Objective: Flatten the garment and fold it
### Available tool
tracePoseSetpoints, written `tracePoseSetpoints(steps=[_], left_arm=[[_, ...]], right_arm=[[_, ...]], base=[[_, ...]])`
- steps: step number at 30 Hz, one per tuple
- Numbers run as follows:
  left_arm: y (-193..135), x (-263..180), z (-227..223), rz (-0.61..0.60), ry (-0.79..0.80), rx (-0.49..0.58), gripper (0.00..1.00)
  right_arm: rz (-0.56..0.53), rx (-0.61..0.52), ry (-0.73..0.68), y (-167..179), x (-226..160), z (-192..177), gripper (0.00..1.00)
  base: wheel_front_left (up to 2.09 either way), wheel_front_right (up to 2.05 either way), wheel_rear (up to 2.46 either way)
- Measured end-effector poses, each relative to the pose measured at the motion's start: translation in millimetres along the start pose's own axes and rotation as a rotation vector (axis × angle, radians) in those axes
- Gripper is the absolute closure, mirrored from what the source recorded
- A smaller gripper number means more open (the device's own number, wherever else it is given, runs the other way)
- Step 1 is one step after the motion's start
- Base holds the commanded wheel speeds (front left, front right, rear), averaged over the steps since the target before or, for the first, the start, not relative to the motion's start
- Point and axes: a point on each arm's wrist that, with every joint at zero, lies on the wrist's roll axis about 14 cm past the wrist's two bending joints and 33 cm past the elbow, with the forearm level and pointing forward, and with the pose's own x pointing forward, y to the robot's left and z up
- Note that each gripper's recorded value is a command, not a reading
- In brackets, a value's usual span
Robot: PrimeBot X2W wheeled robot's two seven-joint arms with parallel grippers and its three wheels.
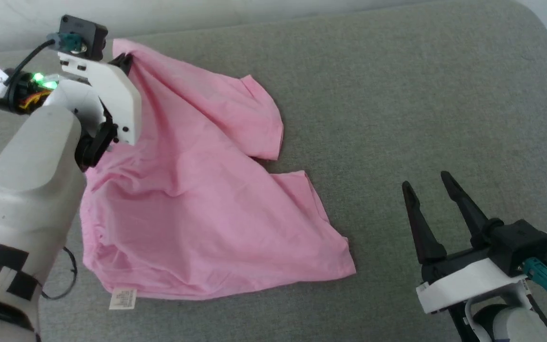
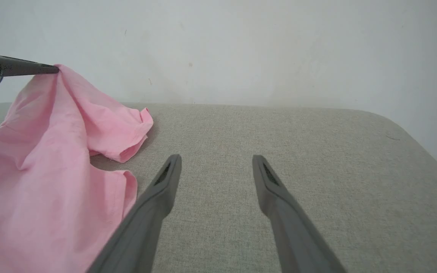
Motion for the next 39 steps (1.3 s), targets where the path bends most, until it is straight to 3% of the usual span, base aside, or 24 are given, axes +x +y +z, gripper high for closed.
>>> tracePoseSetpoints(steps=[6, 7, 8, 16, 21, 32, 39], left_arm=[[-17.5, 14.8, -25.5, -0.021, 0.026, -0.079, 1.0], [-19.4, 13.8, -30.2, -0.022, 0.029, -0.105, 0.79], [-20.8, 12.2, -33.3, -0.019, 0.022, -0.137, 0.0], [-8.3, -24.9, -28.9, 0.081, -0.173, -0.247, 0.0], [3.0, -63.7, -42.5, 0.157, -0.208, -0.291, 0.0], [11.0, -161.3, -102.7, 0.209, 0.022, -0.363, 0.0], [-20.5, -194.0, -113.5, 0.13, 0.161, -0.382, 0.0]], right_arm=[[-0.024, 0.004, 0.021, -6.9, -2.9, -8.5, 0.0], [-0.023, 0.005, 0.021, -6.4, -3.2, -8.5, 0.0], [-0.022, 0.006, 0.019, -5.9, -3.7, -8.1, 0.0], [0.025, -0.017, -0.02, 6.7, -10.3, 6.9, 0.0], [0.037, -0.022, -0.038, 11.3, -22.9, 15.8, 0.0], [0.079, -0.017, -0.073, 28.4, -32.9, 29.5, 0.0], [0.077, -0.014, -0.063, 28.6, -34.3, 27.6, 0.0]], base=[[0.0, 0.0, 0.0], [0.0, 0.0, 0.0], [0.0, 0.0, 0.0], [0.0, 0.0, 0.0], [0.0, 0.0, 0.0], [0.0, 0.0, 0.0], [0.0, 0.0, 0.0]])
